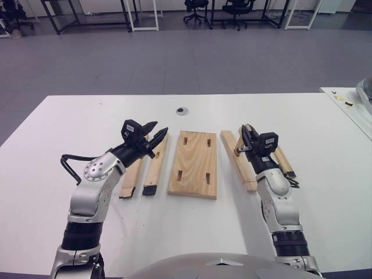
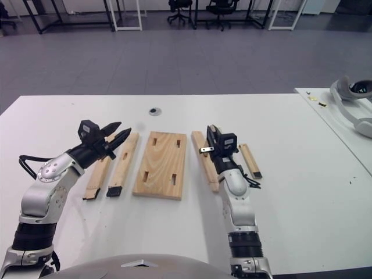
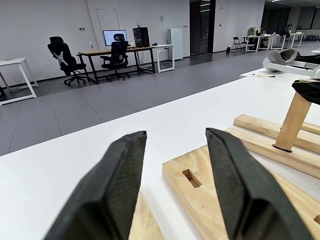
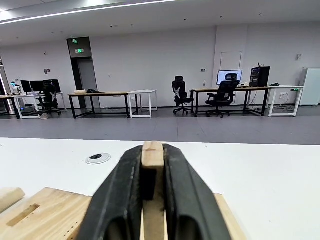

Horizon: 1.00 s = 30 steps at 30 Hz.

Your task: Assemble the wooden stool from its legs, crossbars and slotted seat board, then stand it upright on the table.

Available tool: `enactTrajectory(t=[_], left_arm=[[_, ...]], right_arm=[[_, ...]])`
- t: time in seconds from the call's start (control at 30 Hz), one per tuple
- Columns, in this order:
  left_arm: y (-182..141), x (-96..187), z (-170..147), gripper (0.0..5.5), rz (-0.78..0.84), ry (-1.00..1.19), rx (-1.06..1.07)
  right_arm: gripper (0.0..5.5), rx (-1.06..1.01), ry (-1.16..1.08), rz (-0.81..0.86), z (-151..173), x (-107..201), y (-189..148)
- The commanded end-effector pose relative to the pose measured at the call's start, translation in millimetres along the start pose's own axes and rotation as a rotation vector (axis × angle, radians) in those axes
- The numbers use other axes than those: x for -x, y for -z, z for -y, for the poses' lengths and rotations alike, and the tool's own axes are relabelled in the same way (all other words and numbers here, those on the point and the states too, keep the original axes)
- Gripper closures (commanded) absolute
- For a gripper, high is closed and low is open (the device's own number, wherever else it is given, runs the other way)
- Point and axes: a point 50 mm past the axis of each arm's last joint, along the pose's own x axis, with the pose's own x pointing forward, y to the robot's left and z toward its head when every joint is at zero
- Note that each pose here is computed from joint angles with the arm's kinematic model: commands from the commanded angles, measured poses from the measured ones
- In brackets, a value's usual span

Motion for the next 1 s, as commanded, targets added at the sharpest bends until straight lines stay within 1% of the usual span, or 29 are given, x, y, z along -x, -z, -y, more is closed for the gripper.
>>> enactTrajectory(t=[0.03, 0.2, 0.23, 0.33, 0.47, 0.63, 0.87, 1.0], left_arm=[[-5, 0, -2, 3.34, 0.011, -0.006, -0.027], [-4, 0, -2, 3.34, 0.017, -0.018, -0.025], [-4, 0, -1, 3.34, 0.019, -0.020, -0.024], [-3, 1, 0, 3.34, 0.022, -0.029, -0.022], [-1, 4, 2, 3.34, 0.022, -0.047, -0.016], [1, 6, 4, 3.34, 0.018, -0.053, -0.012], [2, 7, 7, 3.34, 0.023, -0.060, -0.004], [2, 7, 6, 3.34, 0.022, -0.059, -0.007]], right_arm=[[4.39, -0.051, 0.019, -0.102, 3, 8, 18], [3.47, -0.070, 0.003, -0.117, 6, 5, 12], [3.35, -0.056, -0.017, -0.164, 6, 6, 13], [2.72, -0.041, -0.062, -0.311, 8, 17, 16], [2.72, -0.040, -0.083, -0.490, 4, 34, 20], [2.72, -0.030, -0.042, -0.641, 3, 46, 25], [2.72, -0.018, 0.003, -0.681, 6, 47, 22], [3.38, -0.020, -0.016, -0.868, 8, 61, 36]])
